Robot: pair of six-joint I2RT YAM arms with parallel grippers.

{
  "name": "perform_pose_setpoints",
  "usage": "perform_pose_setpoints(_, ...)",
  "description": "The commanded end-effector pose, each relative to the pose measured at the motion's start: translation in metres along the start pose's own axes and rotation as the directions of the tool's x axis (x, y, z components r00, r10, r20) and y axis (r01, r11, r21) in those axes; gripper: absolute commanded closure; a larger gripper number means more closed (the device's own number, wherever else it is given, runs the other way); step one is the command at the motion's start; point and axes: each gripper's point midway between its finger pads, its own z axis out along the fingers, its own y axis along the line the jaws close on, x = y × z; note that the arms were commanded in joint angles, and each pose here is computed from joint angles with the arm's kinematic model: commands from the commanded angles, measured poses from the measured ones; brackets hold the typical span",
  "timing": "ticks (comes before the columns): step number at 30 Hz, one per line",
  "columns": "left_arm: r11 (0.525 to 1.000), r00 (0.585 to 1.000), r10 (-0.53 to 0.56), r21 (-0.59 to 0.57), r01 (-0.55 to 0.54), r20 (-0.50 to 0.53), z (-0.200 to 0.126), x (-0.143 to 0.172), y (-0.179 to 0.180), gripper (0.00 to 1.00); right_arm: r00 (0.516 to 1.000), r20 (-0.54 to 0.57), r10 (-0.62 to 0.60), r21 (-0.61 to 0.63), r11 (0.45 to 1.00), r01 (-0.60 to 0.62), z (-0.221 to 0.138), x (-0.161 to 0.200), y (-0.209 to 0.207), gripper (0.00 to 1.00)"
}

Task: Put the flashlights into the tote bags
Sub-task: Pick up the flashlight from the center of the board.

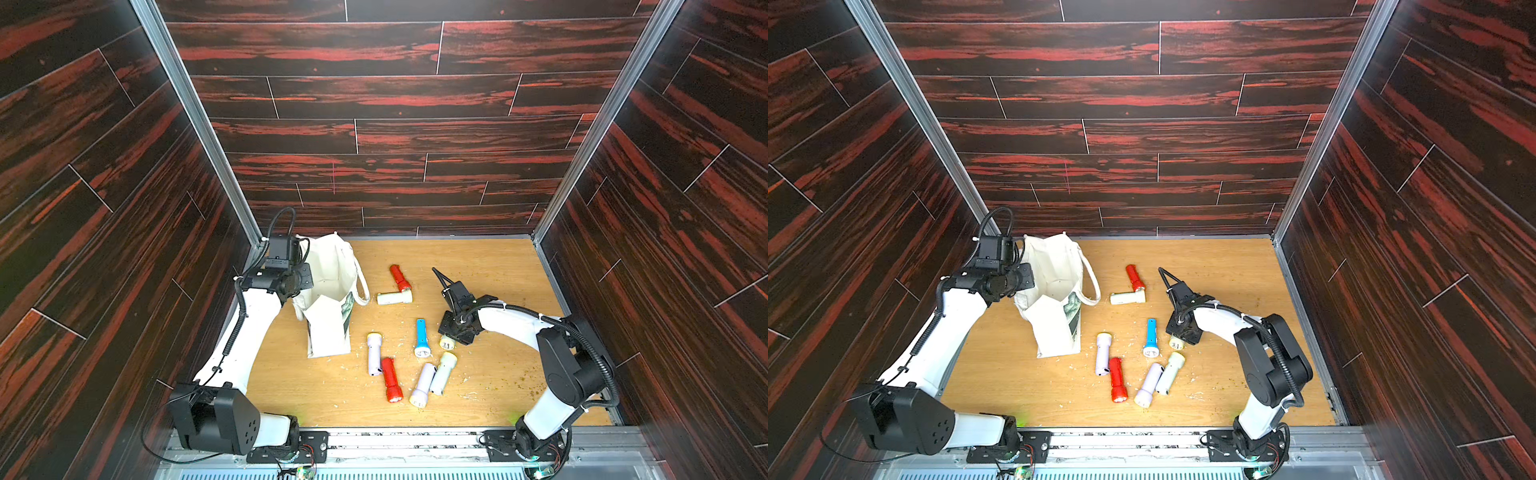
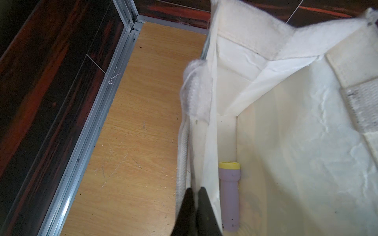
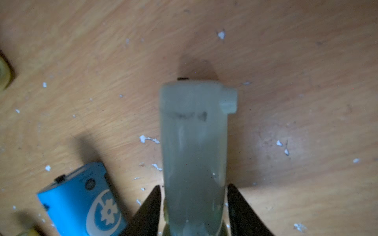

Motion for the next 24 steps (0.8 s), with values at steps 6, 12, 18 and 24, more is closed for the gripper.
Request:
perform_pose_setpoints(6, 1.000, 1.000, 0.021, 0.002, -0.020, -0.023, -0.003, 0.001, -0.001, 1.00, 1.000, 0.019, 0.009, 0.008, 1.000, -0.010, -0.004, -0.006, 0.000, 0.60)
perform_pose_setpoints(12, 0.999, 0.999, 0.018, 0.031, -0.017, -0.028, -0.004, 0.002, -0.005, 1.00, 0.998, 0.055, 0.015, -0.013, 1.000, -0.014, -0.016, -0.010, 0.000, 0.63)
perform_pose_setpoints(18, 0.982, 0.999, -0.022, 0.187, 0.028, -0.031, -0.009, 0.000, -0.026, 1.00, 0.987, 0.161, 0.010, -0.124, 0.992, 0.010, -0.053, -0.023, 0.012, 0.63)
perform_pose_setpoints(24, 0.865, 0.984, -0.178, 0.475, 0.162, -0.012, -0.025, -0.024, -0.046, 1.00, 0.959, 0.282, -0.022, -0.269, 0.958, 0.101, -0.106, -0.037, 0.036, 0.65)
